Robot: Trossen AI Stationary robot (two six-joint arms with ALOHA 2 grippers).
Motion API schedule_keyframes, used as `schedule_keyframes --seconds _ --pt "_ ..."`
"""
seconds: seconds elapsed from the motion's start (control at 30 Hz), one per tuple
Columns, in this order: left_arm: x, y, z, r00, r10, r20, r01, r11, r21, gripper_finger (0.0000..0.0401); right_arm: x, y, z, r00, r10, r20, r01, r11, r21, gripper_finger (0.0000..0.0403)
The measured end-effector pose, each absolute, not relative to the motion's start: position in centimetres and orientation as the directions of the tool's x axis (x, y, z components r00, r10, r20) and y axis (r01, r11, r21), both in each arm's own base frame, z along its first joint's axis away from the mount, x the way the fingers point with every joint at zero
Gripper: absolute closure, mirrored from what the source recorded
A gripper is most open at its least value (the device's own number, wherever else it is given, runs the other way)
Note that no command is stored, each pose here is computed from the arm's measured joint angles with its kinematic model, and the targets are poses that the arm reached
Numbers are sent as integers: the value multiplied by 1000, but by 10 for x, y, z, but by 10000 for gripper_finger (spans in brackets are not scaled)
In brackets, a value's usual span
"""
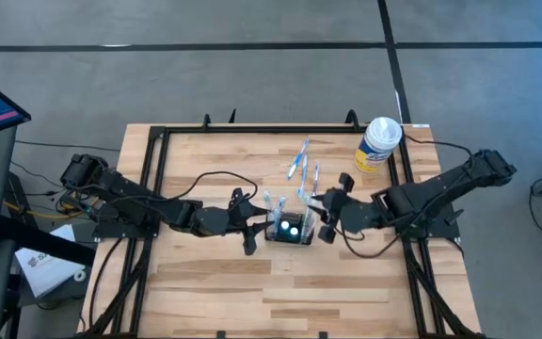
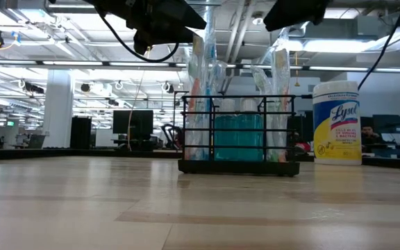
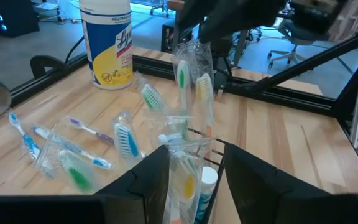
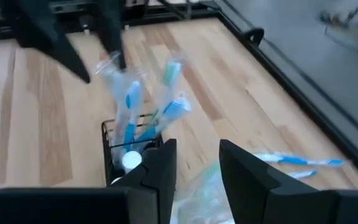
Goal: Pick & Place toothbrushing station
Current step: Put the violet toothbrush into the wire organizer
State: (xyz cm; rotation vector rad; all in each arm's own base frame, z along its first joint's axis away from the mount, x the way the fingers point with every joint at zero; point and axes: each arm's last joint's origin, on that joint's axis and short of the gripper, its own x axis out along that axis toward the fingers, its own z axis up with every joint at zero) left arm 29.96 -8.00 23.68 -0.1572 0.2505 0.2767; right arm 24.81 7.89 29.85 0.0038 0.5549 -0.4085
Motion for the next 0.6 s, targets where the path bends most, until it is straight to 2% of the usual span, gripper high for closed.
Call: schedule_keyframes --seconds 0.17,0.6 --pt "300 -80 237 931 250 -265 -289 950 -119 256 255 57 306 765 -327 -555 391 920 -4 291" --pt "300 -80 237 931 250 -265 -289 950 -119 257 260 -6 306 683 -388 -619 550 831 86 291"
